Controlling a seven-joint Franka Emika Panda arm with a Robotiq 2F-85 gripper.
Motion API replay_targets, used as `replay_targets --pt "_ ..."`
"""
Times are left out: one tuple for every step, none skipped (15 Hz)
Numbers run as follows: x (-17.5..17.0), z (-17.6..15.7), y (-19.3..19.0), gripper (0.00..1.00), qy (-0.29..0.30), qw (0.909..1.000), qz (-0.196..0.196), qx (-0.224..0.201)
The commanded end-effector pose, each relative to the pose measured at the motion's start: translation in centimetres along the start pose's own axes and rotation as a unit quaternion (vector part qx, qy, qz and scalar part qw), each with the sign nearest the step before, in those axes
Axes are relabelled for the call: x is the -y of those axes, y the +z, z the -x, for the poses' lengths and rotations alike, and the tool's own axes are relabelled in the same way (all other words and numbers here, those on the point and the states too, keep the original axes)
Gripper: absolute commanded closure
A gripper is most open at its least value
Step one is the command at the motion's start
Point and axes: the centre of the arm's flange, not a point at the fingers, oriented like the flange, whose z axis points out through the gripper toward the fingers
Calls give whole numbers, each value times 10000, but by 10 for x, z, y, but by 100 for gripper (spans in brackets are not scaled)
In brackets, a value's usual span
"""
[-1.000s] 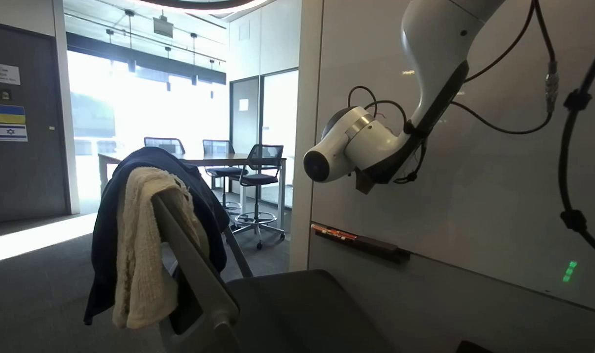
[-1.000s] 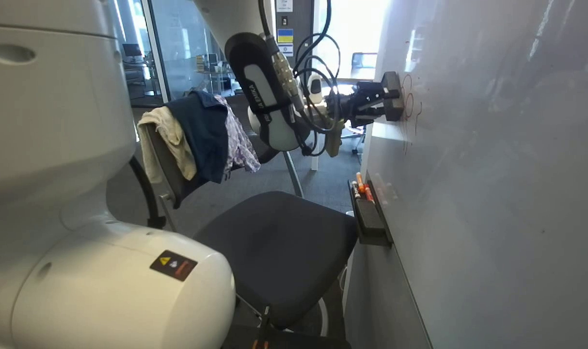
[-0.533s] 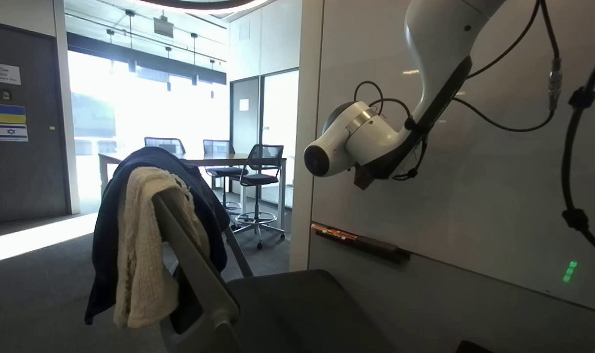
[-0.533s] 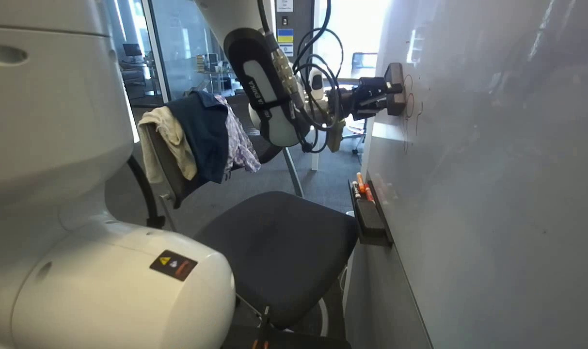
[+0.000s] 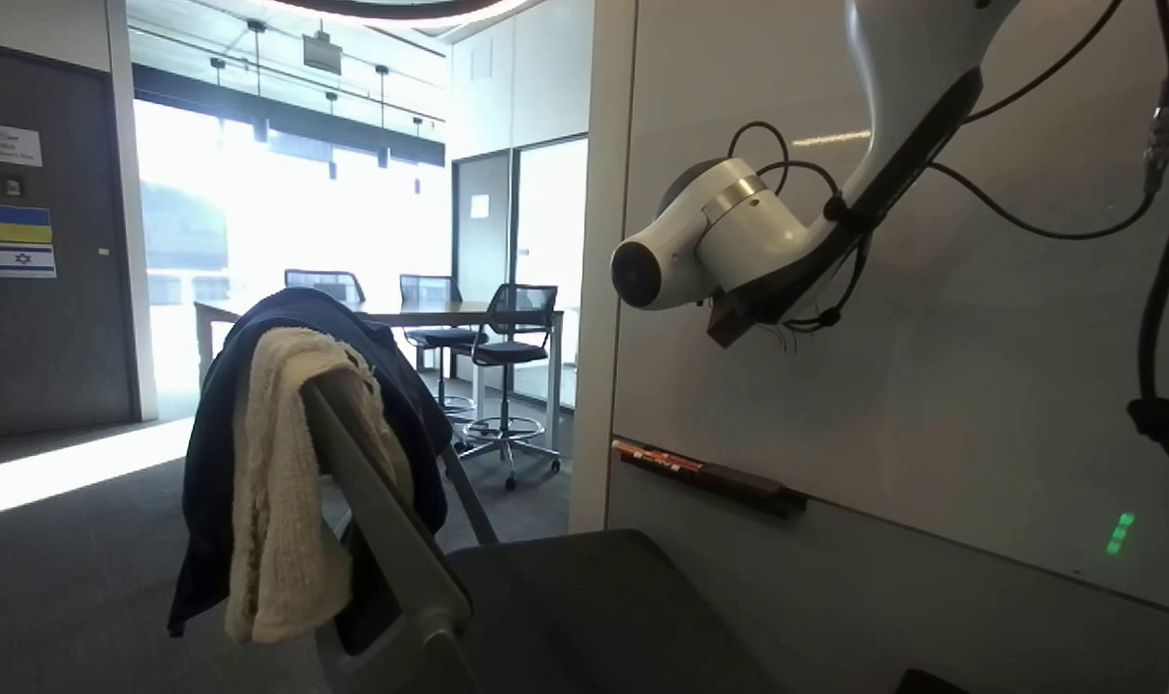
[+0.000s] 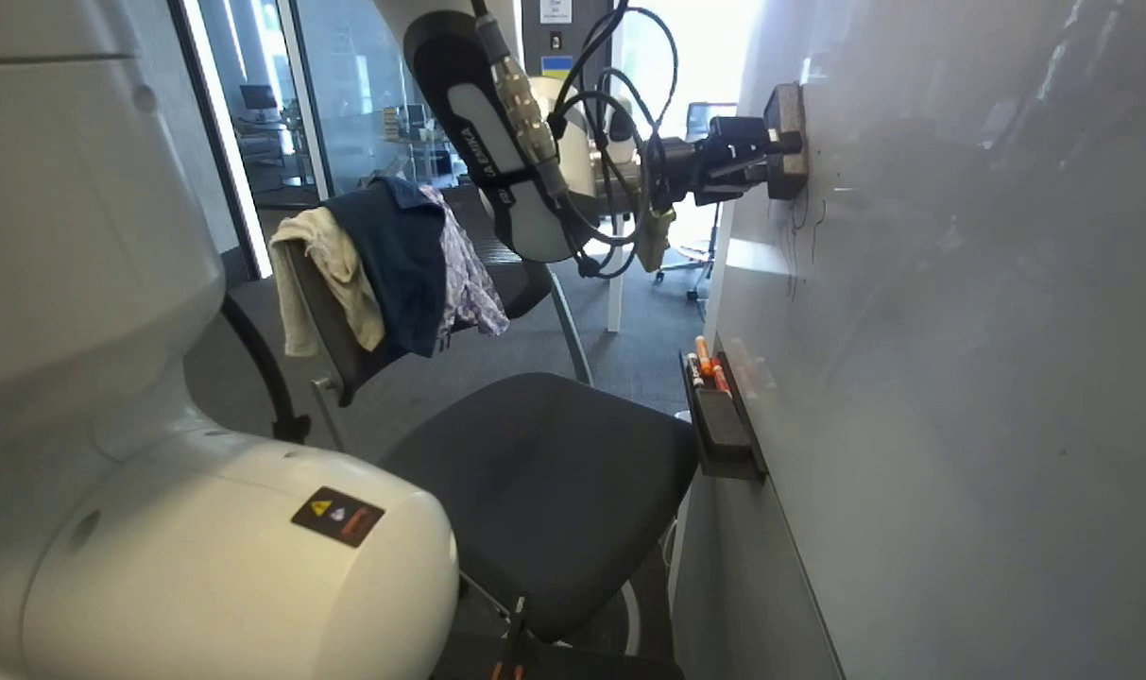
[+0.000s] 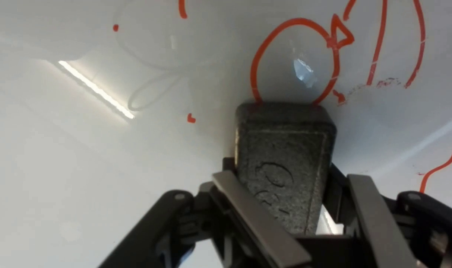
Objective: Get the white board eraser from the chair and use it to erase the white board
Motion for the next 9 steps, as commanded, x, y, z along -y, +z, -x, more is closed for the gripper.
replay_targets --pt "-9 33 67 69 130 9985 409 343" --pt "-4 35 67 69 69 9986 405 319" --pt "2 39 66 69 14 9987 387 336" --pt "4 41 66 69 -32 9986 391 354" --pt "7 43 65 69 -39 9983 418 395" --pt "8 45 64 69 -35 9980 448 438" --pt "11 47 63 69 -86 9980 383 500" --pt "14 51 62 69 -178 9976 363 554" --pt "18 56 59 69 -248 9973 344 595"
